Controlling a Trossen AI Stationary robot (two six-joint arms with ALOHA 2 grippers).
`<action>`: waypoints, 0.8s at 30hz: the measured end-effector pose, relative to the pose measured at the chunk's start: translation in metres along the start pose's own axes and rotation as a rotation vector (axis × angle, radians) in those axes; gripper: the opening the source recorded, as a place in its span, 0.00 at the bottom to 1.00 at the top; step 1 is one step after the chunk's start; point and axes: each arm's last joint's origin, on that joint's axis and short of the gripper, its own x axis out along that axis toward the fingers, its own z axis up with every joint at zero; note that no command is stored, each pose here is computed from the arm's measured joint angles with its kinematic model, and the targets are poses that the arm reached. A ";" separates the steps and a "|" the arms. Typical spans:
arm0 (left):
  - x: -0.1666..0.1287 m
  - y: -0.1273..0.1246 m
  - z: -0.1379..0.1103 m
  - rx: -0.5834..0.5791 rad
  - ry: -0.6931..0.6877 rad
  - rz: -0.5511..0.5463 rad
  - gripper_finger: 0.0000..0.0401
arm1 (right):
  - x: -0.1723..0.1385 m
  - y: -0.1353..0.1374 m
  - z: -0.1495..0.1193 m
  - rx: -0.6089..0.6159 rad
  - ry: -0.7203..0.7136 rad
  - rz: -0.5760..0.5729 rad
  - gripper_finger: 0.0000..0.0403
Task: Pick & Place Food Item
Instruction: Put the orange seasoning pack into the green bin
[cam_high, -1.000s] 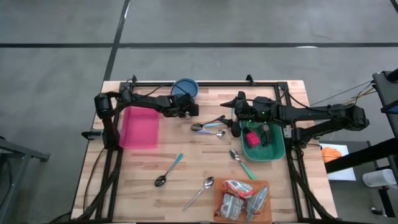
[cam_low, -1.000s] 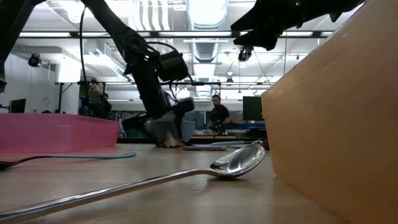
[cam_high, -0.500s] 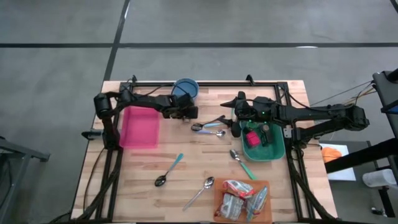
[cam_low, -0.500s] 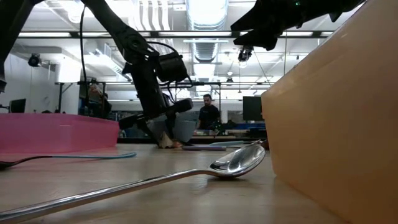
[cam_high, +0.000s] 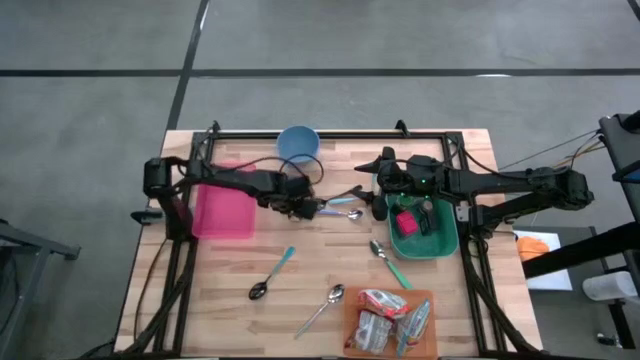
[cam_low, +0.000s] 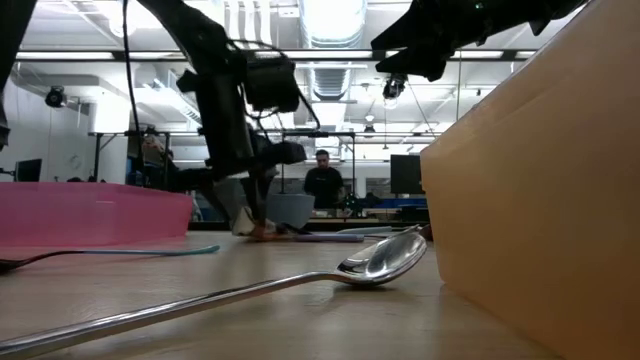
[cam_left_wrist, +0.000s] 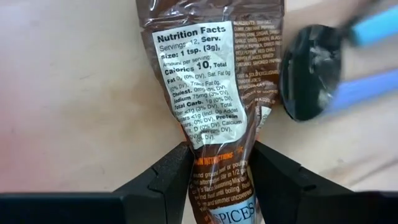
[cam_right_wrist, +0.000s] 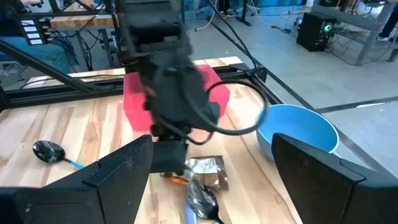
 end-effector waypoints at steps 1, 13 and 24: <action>-0.002 -0.003 -0.005 0.019 -0.021 0.003 0.40 | 0.000 0.000 0.000 0.000 0.000 0.000 0.81; -0.038 -0.035 -0.070 0.131 -0.392 -0.006 0.40 | 0.000 0.000 0.000 0.000 0.000 0.001 0.81; -0.036 -0.057 -0.088 0.291 -0.692 -0.266 0.40 | 0.000 0.000 0.000 0.000 0.001 0.000 0.81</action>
